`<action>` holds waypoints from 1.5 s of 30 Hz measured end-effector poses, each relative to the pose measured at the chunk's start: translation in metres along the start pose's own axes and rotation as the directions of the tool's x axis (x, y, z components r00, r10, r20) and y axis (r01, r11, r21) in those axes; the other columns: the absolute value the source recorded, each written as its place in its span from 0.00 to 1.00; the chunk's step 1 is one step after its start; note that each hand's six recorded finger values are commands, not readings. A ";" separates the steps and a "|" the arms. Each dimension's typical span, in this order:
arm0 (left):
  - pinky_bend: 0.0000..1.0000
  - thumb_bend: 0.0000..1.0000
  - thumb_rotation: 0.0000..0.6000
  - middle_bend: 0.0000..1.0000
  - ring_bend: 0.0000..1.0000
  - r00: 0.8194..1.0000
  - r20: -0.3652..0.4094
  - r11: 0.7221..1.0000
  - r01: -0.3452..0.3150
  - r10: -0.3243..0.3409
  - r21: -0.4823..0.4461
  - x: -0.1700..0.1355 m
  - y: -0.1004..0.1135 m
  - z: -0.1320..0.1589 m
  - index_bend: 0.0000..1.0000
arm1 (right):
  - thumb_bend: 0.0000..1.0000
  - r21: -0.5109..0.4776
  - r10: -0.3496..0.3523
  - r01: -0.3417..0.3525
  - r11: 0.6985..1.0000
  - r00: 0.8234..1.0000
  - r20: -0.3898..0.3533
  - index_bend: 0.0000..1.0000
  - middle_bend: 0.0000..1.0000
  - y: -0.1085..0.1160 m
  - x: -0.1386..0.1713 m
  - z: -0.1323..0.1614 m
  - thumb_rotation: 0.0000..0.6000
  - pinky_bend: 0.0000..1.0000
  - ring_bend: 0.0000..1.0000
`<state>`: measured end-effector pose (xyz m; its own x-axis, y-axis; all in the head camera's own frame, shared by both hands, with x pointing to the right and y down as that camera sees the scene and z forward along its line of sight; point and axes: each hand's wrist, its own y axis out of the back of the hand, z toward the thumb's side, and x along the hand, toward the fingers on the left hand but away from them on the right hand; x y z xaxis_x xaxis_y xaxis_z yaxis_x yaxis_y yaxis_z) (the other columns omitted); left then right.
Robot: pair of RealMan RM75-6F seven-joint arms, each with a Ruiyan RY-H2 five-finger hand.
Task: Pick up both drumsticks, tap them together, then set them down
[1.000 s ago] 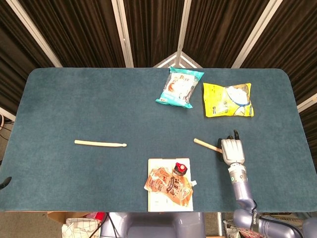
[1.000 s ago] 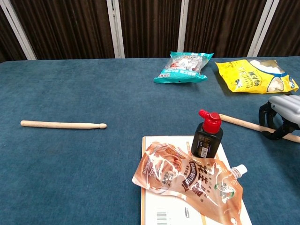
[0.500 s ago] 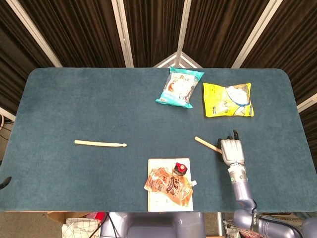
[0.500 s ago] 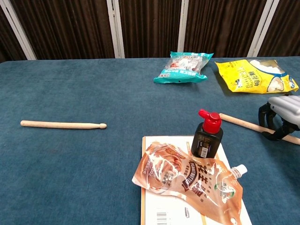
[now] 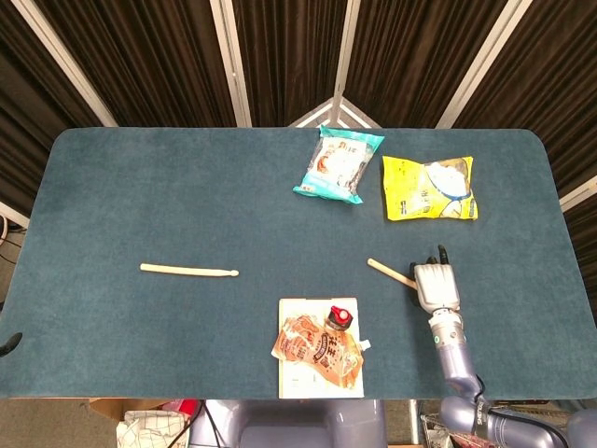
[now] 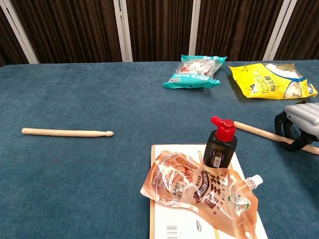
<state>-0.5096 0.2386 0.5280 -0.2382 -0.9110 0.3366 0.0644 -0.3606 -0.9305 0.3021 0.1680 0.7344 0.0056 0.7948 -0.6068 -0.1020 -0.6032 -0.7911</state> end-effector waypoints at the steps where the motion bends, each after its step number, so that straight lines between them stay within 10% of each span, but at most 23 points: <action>1: 0.00 0.19 1.00 0.00 0.00 1.000 0.000 1.000 0.000 0.000 0.000 0.000 0.000 0.000 0.03 | 0.40 0.002 0.000 0.000 1.000 1.000 0.000 0.53 0.57 0.000 0.000 0.000 1.00 0.00 0.30; 31: 0.00 0.19 1.00 0.00 0.00 1.000 0.025 1.000 -0.017 0.017 -0.005 0.003 0.003 0.001 0.03 | 0.49 -0.084 -0.101 0.093 0.992 0.991 -0.092 0.66 0.68 0.028 0.004 0.005 1.00 0.00 0.38; 37: 0.00 0.19 1.00 0.00 0.00 0.998 0.061 1.000 -0.025 0.026 -0.005 0.010 0.006 0.006 0.04 | 0.49 -0.226 -0.208 0.168 0.960 0.964 -0.164 0.66 0.68 0.055 0.008 0.011 1.00 0.00 0.38; 45: 0.00 0.20 1.00 0.01 0.00 0.995 0.097 0.997 -0.008 0.001 0.072 0.034 0.007 0.015 0.07 | 0.49 -0.365 -0.410 0.313 0.877 0.883 -0.230 0.66 0.68 0.129 0.016 0.018 1.00 0.00 0.38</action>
<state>-0.5025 0.2022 0.5349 -0.1432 -0.9263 0.3485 0.1357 -0.3672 -0.9202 0.2716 0.1044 0.6243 0.2753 0.9337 -0.2288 0.2756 -0.3046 -0.9117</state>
